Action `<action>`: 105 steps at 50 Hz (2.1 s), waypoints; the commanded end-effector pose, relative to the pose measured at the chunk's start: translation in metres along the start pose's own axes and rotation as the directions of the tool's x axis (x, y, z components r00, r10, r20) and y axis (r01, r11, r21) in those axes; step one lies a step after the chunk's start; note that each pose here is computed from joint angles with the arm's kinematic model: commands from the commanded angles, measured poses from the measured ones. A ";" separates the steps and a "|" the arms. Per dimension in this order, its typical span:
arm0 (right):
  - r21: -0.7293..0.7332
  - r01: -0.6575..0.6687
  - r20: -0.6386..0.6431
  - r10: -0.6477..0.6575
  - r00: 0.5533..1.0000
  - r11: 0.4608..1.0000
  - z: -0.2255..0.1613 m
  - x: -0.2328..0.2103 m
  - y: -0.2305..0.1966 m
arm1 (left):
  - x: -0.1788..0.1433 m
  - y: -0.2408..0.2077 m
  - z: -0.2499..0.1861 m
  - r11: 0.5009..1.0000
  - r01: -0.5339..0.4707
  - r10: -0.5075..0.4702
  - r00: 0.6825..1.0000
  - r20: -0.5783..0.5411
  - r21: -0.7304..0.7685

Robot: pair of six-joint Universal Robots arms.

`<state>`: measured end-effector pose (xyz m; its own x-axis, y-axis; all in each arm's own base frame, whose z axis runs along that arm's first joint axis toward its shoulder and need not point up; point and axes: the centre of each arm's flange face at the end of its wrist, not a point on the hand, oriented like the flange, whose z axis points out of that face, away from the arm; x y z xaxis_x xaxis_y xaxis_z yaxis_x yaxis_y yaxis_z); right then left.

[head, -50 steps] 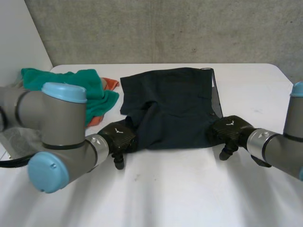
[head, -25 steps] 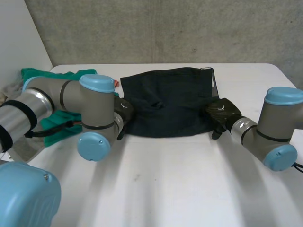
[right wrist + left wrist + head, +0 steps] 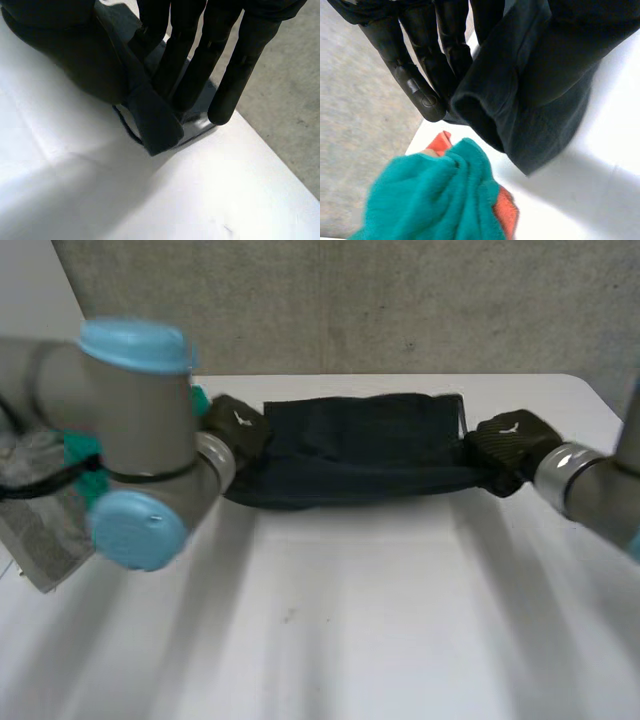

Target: Fold the laundry.

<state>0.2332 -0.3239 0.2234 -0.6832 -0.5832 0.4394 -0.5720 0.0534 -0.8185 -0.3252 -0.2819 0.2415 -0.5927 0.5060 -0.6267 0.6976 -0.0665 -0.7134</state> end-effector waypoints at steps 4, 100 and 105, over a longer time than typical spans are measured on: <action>0.171 0.020 -0.137 0.004 0.991 0.985 -0.077 0.050 -0.093 | -0.078 -0.085 -0.106 0.962 0.042 -0.079 0.989 0.128 0.269; -0.231 0.133 0.255 -0.072 0.964 0.964 -0.081 -0.038 0.043 | 0.054 0.027 -0.097 0.984 -0.007 -0.041 0.965 -0.258 -0.180; -0.117 0.082 0.141 -0.065 0.988 0.990 -0.059 -0.027 0.030 | 0.032 0.013 -0.049 0.996 0.021 -0.035 0.987 -0.159 -0.088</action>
<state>0.1970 -0.2295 0.2003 -0.4892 -0.7855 0.3792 -0.7574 0.1669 -0.6313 -0.2959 -0.1620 0.2209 -0.4859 0.7283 -0.4832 0.7677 0.0914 -0.6342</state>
